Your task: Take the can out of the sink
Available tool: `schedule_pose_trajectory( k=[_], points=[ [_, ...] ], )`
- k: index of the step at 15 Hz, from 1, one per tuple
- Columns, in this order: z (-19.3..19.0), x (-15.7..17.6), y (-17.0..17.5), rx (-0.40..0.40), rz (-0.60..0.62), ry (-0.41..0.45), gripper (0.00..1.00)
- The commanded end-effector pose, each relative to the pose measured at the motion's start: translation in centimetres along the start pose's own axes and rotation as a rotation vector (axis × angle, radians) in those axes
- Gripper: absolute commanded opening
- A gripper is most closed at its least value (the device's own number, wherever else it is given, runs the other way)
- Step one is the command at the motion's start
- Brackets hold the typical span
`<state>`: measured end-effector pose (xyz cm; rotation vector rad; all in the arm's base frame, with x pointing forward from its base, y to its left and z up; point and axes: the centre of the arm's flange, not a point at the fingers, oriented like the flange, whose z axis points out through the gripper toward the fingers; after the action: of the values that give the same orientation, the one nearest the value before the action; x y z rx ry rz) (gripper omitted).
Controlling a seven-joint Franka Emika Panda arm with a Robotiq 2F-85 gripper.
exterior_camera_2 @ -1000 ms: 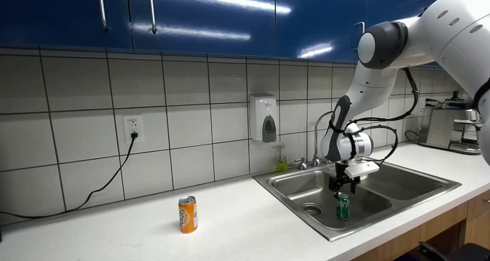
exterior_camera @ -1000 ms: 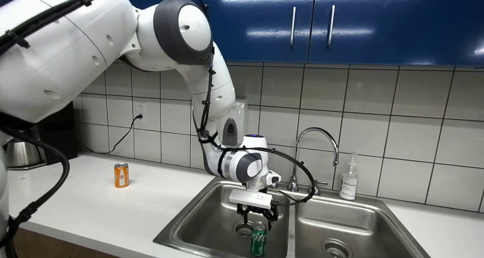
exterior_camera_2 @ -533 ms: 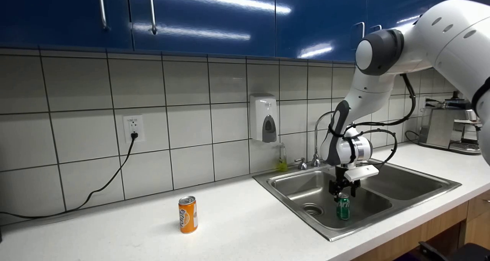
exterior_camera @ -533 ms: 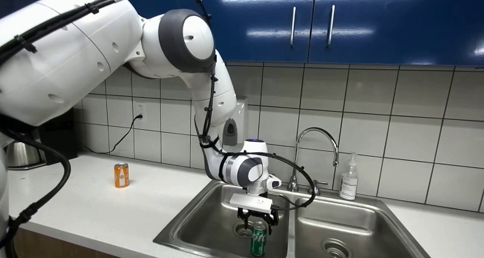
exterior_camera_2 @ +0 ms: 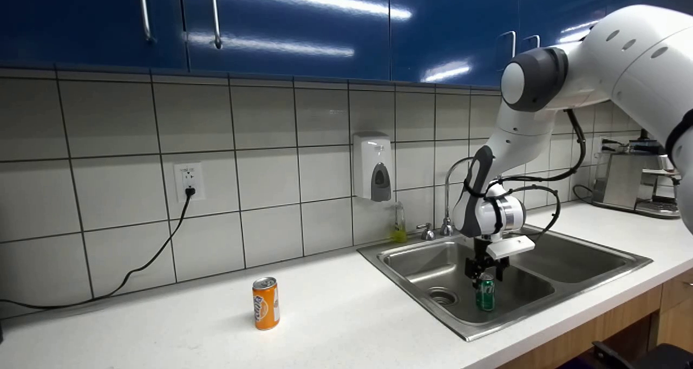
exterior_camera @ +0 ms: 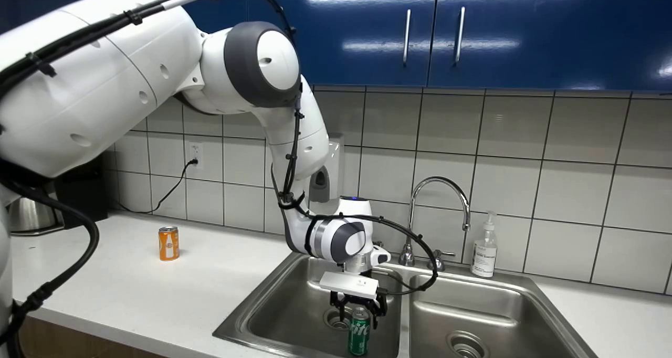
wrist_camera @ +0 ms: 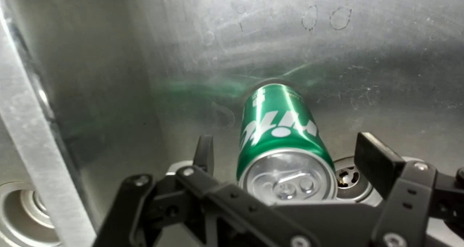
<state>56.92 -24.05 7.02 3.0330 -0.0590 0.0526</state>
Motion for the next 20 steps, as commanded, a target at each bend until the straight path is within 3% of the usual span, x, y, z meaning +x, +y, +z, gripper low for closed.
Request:
schedule_pose_trajectory(
  k=[1,11,12,13,17,20],
  points=[
    [0.34,0.97,0.21,-0.012,0.006,-0.014,1.00],
    [0.77,1.82,0.06,-0.024,-0.003,-0.014,1.00],
    [0.80,1.82,0.10,-0.024,-0.005,-0.015,0.75],
    [0.81,1.78,0.14,-0.023,-0.007,-0.017,0.74],
    [0.97,1.73,0.19,-0.019,-0.009,-0.018,0.42],
    [0.84,1.57,0.14,-0.015,-0.007,-0.022,0.39]
  ],
)
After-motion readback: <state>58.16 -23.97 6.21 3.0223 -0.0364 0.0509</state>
